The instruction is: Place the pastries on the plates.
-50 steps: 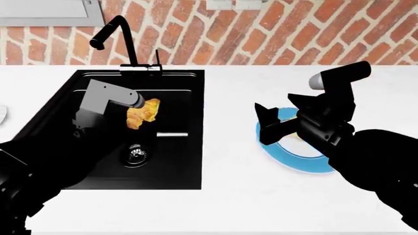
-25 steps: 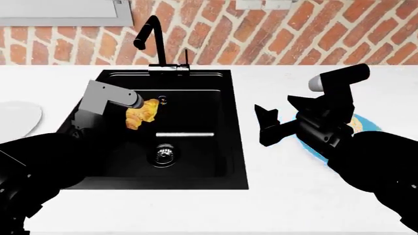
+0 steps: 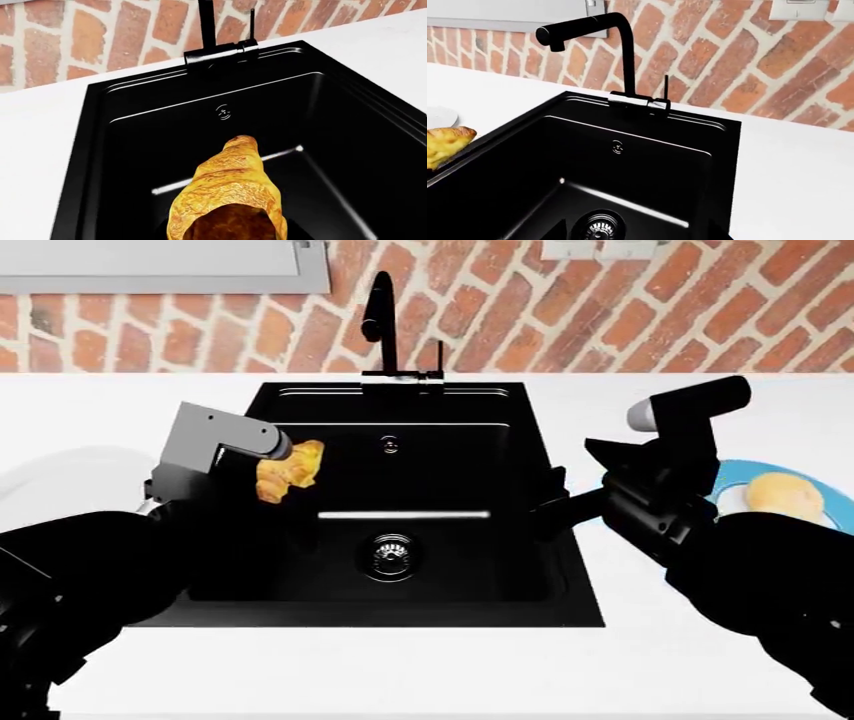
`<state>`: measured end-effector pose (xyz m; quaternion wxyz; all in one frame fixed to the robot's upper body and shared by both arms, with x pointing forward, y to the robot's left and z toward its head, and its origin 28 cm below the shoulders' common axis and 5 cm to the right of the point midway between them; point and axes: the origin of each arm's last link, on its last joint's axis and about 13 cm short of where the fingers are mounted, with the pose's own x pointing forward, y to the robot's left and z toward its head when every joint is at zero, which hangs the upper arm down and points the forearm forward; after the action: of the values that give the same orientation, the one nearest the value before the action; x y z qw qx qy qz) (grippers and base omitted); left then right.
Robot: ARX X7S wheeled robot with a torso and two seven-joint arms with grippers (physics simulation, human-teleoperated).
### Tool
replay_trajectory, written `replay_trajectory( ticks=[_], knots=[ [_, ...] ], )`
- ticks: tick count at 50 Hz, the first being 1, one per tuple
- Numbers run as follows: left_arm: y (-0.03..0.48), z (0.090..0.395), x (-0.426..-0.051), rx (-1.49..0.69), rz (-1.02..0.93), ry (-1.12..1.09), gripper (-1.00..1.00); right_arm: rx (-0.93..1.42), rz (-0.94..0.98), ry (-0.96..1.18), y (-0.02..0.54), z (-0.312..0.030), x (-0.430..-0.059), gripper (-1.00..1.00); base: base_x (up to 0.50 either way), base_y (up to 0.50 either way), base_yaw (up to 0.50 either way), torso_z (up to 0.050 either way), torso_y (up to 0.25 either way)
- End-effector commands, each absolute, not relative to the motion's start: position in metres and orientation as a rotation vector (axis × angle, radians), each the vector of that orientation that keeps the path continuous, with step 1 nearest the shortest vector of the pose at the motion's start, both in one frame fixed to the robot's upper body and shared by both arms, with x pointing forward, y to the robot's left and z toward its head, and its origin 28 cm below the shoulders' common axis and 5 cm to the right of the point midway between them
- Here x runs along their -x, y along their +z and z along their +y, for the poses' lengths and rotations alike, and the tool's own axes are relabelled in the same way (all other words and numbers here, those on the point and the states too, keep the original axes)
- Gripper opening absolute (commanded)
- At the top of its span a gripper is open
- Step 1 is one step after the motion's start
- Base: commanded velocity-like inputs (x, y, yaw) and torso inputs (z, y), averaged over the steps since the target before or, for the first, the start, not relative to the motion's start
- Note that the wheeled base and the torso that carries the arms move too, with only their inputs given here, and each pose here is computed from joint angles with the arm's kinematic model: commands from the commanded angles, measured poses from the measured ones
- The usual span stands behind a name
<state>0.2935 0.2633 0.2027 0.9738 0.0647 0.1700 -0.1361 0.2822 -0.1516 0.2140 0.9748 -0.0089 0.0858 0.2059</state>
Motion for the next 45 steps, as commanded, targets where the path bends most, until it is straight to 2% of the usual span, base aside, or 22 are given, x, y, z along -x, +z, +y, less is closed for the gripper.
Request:
replay_trajectory(
  ticks=[1,15,45],
  knots=[
    [0.2031,0.2636,-0.293,-0.124,0.341,-0.271,-1.0,0.019,0.17,0.407,0.2125,-0.1525,-0.2821,1.0,0.0,0.21,0.0,0.0,0.0],
    [0.2036,0.2649,-0.2922,-0.124,0.338,-0.269,-1.0,0.033,0.169,0.406,0.2113,-0.1521,-0.2819,1.0,0.0,0.23,0.0,0.0,0.0],
    [0.2036,0.2652,-0.2922,-0.115,0.333,-0.261,-1.0,0.041,0.161,0.412,0.2101,-0.1519,-0.2825,1.0,0.01,0.39,0.0,0.0,0.0]
  ],
)
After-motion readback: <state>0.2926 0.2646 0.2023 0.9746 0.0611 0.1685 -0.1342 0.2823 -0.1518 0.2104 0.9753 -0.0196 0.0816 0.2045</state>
